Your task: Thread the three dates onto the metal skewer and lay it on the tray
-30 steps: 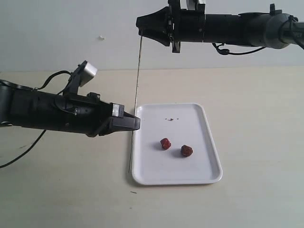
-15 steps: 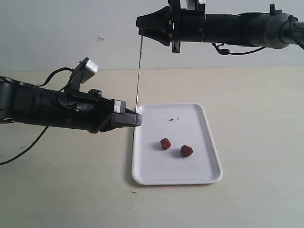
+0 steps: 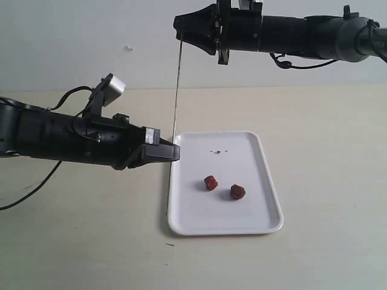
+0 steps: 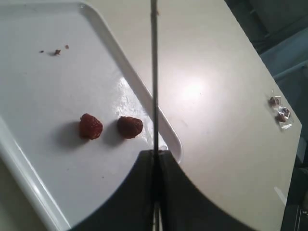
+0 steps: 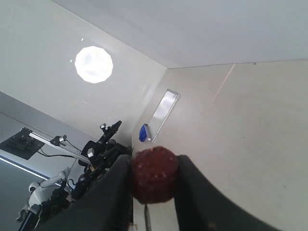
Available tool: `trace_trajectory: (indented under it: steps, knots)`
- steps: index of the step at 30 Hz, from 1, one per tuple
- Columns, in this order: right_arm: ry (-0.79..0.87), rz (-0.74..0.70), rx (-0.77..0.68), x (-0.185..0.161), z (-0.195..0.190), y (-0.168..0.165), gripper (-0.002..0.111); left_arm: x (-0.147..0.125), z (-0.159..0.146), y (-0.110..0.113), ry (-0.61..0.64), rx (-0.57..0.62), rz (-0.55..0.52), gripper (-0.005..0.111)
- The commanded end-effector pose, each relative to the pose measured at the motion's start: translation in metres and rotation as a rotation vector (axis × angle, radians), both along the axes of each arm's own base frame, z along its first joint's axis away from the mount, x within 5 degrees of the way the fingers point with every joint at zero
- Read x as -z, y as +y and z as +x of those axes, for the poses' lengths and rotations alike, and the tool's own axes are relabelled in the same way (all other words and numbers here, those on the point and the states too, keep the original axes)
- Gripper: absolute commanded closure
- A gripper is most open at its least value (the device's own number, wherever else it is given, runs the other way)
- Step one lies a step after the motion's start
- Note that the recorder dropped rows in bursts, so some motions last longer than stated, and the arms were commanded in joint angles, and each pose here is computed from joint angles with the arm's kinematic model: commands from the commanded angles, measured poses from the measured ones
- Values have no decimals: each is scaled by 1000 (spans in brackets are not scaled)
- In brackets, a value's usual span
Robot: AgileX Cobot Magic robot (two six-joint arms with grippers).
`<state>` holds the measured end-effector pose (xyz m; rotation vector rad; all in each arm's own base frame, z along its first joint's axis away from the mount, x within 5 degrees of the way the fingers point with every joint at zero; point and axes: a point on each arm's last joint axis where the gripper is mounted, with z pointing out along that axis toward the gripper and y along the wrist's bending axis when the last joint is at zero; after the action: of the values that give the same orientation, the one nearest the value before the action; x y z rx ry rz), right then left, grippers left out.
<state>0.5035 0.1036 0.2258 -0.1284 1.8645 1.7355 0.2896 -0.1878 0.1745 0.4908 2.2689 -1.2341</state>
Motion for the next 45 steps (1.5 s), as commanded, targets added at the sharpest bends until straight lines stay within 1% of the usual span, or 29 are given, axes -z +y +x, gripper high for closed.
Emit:
trace_trajectory:
  steps: [1,21,28,31,34,38,45]
  knots:
    - [-16,13,0,-6,-1,-2,79,-1,0,-1,6,-1,-16,107]
    - [-14,13,0,-6,-1,-2,79,-1,-1,-2,20,-3,-18,107]
    - [-16,13,0,-6,-1,-2,79,11,1,-3,47,-5,-1,107]
    - [-16,13,0,-6,-1,-2,79,15,1,-3,38,7,8,107]
    - [-16,13,0,-6,-1,-2,79,15,1,-3,41,12,4,107]
    - [-16,13,0,-6,-1,-2,79,13,-1,-5,31,47,-24,107]
    - [-18,12,0,-6,-1,-2,79,10,0,-4,26,46,-33,107]
